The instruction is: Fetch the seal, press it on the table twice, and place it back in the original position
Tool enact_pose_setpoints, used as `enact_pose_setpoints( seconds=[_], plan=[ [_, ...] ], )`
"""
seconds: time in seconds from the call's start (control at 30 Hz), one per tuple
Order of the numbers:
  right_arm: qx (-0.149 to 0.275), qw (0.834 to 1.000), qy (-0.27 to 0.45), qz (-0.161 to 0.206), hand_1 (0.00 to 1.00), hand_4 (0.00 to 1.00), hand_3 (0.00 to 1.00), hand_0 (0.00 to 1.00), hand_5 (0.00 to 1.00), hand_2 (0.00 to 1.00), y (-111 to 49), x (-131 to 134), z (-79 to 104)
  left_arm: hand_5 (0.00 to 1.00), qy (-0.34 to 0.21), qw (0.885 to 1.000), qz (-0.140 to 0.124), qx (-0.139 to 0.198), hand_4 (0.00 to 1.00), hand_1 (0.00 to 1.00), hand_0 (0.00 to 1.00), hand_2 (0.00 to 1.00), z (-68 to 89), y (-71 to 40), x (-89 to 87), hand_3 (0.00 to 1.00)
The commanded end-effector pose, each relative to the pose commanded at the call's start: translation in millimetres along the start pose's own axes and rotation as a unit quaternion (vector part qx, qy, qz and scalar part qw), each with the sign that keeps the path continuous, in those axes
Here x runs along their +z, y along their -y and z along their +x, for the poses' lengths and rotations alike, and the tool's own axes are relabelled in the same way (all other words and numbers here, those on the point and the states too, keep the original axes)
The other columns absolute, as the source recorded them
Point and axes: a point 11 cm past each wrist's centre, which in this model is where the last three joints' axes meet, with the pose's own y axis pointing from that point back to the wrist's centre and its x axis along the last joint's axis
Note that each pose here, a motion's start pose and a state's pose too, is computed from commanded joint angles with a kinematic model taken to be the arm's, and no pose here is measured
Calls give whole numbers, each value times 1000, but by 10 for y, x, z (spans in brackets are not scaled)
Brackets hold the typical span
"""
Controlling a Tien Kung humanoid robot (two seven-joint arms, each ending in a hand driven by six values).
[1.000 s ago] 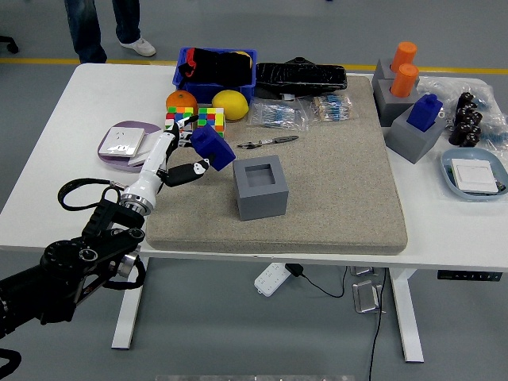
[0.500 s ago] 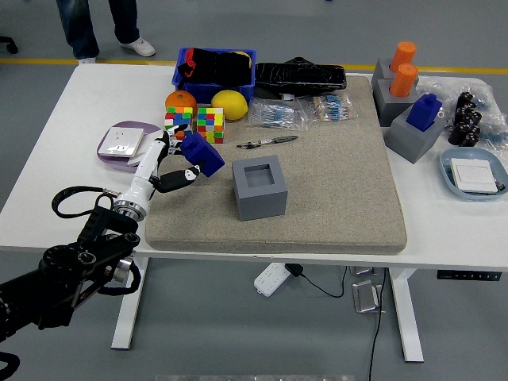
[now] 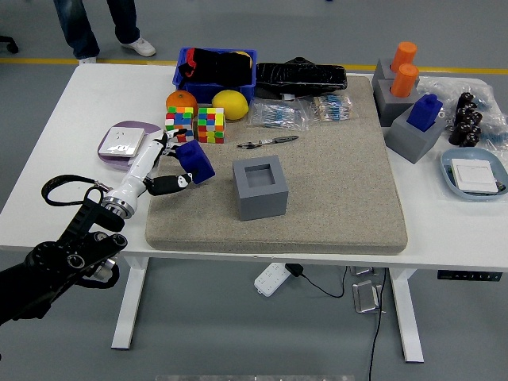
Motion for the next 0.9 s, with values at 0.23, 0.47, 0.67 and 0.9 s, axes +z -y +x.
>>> enact_pose_setpoints(
  seconds=[0.23,0.47,0.67,0.9],
  plan=[
    [0,1000,-1,3,728,776,682,818,580,725,-1,-23,3,2,19,999,15,-35,604,527,853,411,-179,-1,-22,899],
    [0,1000,-1,2,727,776,681,818,580,724,-1,-18,5,2,36,997,26,-58,605,530,854,410,-274,37,-10,895],
    [-1,1000,0,0,728,776,682,818,580,725,0,1,-5,2,34,997,26,-57,602,528,855,410,-259,45,-2,896],
    [0,1000,2,1,728,776,681,818,580,724,0,2,-1,2,27,999,20,-39,599,527,854,410,-116,76,28,897]
  ],
)
